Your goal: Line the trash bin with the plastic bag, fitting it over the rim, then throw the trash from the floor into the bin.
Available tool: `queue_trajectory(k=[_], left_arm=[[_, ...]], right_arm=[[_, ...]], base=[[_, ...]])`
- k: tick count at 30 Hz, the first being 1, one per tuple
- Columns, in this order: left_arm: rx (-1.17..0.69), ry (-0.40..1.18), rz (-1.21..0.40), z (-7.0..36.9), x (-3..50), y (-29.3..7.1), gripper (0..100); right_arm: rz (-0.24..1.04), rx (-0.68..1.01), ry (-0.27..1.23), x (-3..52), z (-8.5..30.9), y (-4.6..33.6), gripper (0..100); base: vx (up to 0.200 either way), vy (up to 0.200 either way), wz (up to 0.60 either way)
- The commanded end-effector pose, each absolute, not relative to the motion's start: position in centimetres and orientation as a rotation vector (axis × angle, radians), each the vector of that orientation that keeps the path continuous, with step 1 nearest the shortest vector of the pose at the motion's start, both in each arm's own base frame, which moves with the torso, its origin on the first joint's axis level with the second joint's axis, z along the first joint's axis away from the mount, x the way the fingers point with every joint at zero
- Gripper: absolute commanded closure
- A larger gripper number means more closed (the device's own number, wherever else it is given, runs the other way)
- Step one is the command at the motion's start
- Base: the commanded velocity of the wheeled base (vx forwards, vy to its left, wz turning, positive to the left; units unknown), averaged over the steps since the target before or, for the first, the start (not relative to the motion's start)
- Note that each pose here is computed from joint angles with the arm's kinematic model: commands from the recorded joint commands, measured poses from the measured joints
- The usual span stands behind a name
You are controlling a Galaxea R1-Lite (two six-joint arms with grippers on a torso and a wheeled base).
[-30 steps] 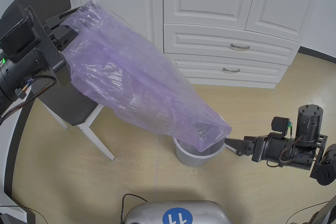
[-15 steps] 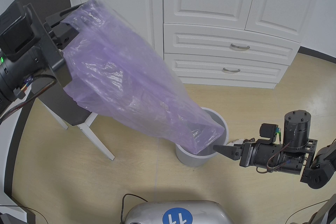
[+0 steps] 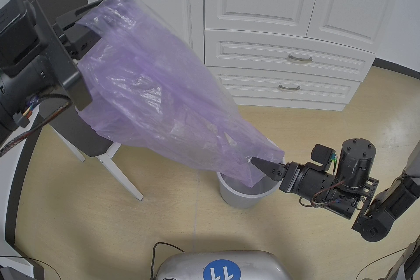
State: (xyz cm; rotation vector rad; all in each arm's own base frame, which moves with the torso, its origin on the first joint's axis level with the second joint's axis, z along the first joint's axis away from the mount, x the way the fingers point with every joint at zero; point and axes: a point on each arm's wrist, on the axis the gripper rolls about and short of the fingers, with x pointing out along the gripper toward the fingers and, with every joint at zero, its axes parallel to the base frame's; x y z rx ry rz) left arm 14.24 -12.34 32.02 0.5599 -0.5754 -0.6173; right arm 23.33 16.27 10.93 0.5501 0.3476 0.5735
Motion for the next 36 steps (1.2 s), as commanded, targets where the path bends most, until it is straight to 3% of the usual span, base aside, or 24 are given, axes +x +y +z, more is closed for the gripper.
queue_trajectory(k=[1,13,36], left_arm=[[0.546,-0.577,-0.622,32.1,14.1,-12.3,100],[0.537,-0.574,-0.626,32.1,13.9,-12.3,100],[0.541,-0.564,-0.63,31.9,14.2,-12.5,100]], right_arm=[[0.547,0.547,0.378,24.1,9.5,16.5,0],[0.546,0.667,0.264,25.2,11.0,16.0,0],[0.5,0.667,0.223,26.0,11.4,14.4,0]], base=[[0.0,0.0,0.0],[0.0,0.0,0.0],[0.0,0.0,0.0]])
